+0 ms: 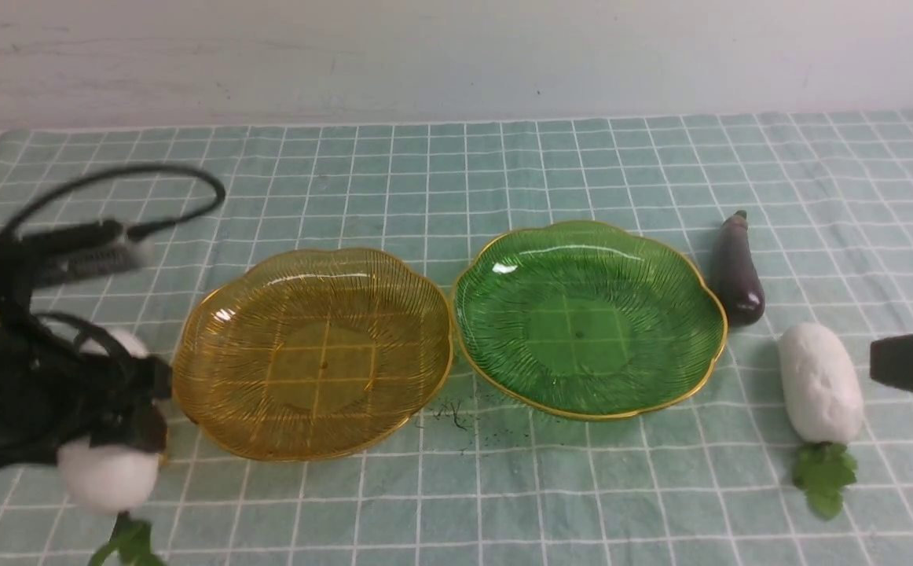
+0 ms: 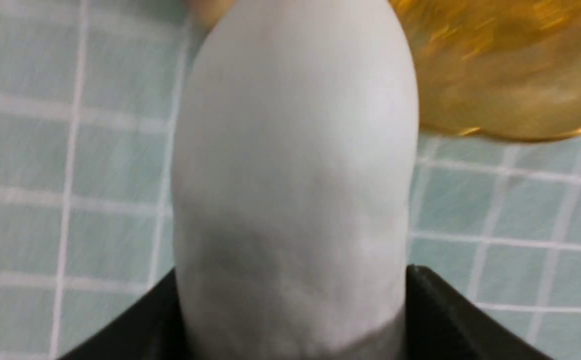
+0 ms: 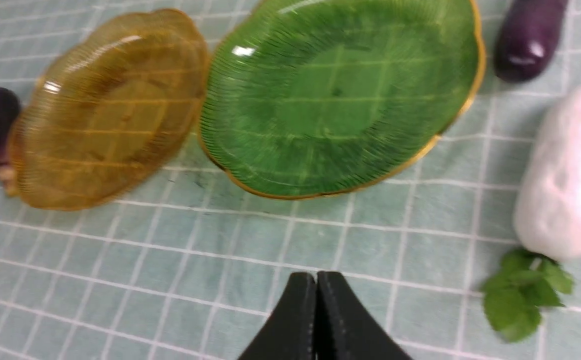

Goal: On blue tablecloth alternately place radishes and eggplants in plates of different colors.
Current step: 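Pick up the white radish and place it in the left plate, then place the white radish onto the plate beside the other radish with the right gripper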

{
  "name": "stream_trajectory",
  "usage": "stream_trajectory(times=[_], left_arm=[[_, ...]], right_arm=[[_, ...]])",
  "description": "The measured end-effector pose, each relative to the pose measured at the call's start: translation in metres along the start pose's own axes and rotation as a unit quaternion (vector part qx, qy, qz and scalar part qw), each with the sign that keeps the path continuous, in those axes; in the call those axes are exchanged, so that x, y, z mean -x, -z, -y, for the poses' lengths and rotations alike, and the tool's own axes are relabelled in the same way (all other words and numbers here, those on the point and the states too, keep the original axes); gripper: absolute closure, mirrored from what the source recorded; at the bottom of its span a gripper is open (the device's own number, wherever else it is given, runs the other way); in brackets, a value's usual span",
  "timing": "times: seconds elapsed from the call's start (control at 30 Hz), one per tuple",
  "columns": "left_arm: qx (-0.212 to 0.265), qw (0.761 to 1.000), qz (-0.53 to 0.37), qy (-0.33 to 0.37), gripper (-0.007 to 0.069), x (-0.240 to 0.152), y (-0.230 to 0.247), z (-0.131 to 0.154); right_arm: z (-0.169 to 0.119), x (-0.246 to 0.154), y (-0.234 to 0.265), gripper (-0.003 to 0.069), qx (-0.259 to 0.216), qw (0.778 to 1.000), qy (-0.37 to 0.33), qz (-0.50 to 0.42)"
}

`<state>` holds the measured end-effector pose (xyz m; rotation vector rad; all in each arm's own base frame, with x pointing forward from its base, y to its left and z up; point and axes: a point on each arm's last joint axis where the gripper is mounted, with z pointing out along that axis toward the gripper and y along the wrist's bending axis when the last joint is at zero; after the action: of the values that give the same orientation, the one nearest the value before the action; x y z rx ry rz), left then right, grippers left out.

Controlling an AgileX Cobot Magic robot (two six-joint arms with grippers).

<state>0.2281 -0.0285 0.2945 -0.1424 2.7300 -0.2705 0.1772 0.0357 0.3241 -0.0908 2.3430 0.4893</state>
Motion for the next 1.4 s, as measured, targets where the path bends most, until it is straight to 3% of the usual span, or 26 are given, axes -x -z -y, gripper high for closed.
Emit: stream_trajectory(times=[0.17, 0.37, 0.57, 0.67, 0.73, 0.83, 0.97, 1.07, 1.13, 1.17, 1.2, 1.3, 1.4], left_arm=[[-0.084, 0.991, 0.070, -0.076, 0.0179, 0.031, 0.014, 0.023], [-0.102, 0.982, 0.077, -0.137, 0.0179, 0.059, -0.022, 0.027], [-0.101, 0.985, 0.028, -0.138, 0.0179, 0.083, -0.089, 0.024], [-0.100, 0.986, 0.005, -0.132, 0.0176, 0.090, -0.113, 0.022], [-0.100, 0.986, -0.004, -0.131, 0.0144, 0.094, -0.124, 0.021], [-0.100, 0.987, -0.011, -0.128, 0.0029, 0.100, -0.135, 0.021], [-0.103, 0.986, -0.013, -0.130, -0.0050, 0.107, -0.139, 0.022], [-0.111, 0.986, -0.017, -0.121, -0.0050, 0.114, -0.130, 0.027], [-0.110, 0.987, -0.025, -0.113, -0.0001, 0.118, -0.122, 0.029], [-0.106, 0.988, -0.030, -0.110, 0.0058, 0.120, -0.115, 0.029], [-0.100, 0.988, -0.032, -0.113, 0.0105, 0.122, -0.108, 0.030], [-0.068, 0.990, -0.030, -0.123, 0.0404, 0.125, -0.079, 0.029], [-0.038, 0.990, -0.015, -0.136, 0.0560, 0.122, -0.049, 0.026]], right_arm=[[0.017, 0.031, -0.018, 0.0671, -0.071, 0.997, 0.000, -0.031], [0.041, 0.045, -0.063, 0.0643, -0.117, 0.989, -0.020, -0.092], [0.067, 0.047, -0.122, 0.0468, -0.134, 0.983, -0.030, -0.124], [0.078, 0.044, -0.144, 0.0335, -0.148, 0.980, -0.022, -0.134], [0.086, 0.040, -0.158, 0.0229, -0.156, 0.977, -0.023, -0.144], [0.094, 0.034, -0.175, 0.0111, -0.161, 0.974, -0.028, -0.158], [0.102, 0.026, -0.193, 0.0046, -0.166, 0.970, -0.027, -0.174], [0.108, 0.018, -0.205, 0.0079, -0.169, 0.967, -0.025, -0.191], [0.109, 0.017, -0.205, 0.0146, -0.171, 0.965, -0.021, -0.196], [0.109, 0.018, -0.204, 0.0191, -0.172, 0.964, -0.019, -0.201], [0.108, 0.021, -0.203, 0.0190, -0.173, 0.964, -0.016, -0.201], [0.102, 0.037, -0.191, 0.0183, -0.173, 0.965, -0.015, -0.198], [0.087, 0.061, -0.170, 0.0183, -0.158, 0.972, -0.045, -0.166]])
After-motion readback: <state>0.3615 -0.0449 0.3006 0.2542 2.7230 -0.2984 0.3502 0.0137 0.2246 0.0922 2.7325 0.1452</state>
